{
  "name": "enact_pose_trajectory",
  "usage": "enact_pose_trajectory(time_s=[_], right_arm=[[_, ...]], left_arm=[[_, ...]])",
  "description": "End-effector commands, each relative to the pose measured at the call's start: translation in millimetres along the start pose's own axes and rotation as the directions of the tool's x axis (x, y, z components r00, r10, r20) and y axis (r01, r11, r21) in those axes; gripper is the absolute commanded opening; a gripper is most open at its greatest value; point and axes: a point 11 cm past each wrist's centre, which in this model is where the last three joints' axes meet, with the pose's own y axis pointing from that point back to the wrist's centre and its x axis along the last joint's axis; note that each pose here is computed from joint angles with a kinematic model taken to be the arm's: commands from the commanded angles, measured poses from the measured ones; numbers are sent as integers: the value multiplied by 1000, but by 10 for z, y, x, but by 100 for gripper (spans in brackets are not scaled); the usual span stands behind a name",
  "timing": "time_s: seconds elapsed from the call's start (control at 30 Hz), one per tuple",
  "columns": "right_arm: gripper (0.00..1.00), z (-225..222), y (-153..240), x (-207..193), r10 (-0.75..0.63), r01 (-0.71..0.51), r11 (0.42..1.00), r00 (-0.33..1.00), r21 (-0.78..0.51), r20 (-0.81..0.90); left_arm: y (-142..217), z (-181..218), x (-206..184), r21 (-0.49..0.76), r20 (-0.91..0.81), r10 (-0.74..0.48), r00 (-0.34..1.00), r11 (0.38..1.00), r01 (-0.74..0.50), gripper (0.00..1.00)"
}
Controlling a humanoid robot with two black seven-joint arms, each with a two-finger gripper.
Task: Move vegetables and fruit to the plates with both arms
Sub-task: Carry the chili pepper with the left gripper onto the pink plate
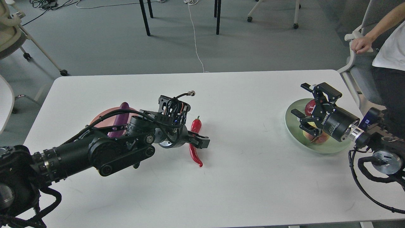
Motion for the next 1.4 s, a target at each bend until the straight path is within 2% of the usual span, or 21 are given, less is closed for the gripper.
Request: enact_pose_trajectory(time_s=[0.0,0.5,0.63,0.77,0.87,1.07,1.24,1.37], right_arm=[[99,11,9,5,2,-2,1000,1000,-2,1],[99,55,20,-1,2,-2,1000,1000,-10,5],[99,55,19,-6,1,-1,1000,1000,-10,6],[99,57,21,-5,2,-2,1000,1000,-10,7],[99,61,29,1,4,-3,1000,1000,-11,7],[99,68,26,-4,3,-3,1000,1000,-12,7],[99,68,27,1,5,-5,1000,1000,-13,6],[99,73,19,-9,2,-2,1000,1000,-12,8]], left_arm=[[-12,-25,-20,6,-5,-4,1000,1000,4,97],[-43,-54,-80,9,-22,-18,1000,1000,18,91],[-39,-55,-74,5,-24,-17,1000,1000,17,73],[-41,-46,-73,3,-22,-17,1000,1000,17,46],[-39,-40,-61,3,-19,-14,1000,1000,14,31],[-18,-45,-31,3,-10,-6,1000,1000,6,24],[51,-45,62,-3,-3,17,1000,1000,-17,24],[286,-141,318,6,38,74,997,997,-74,24]])
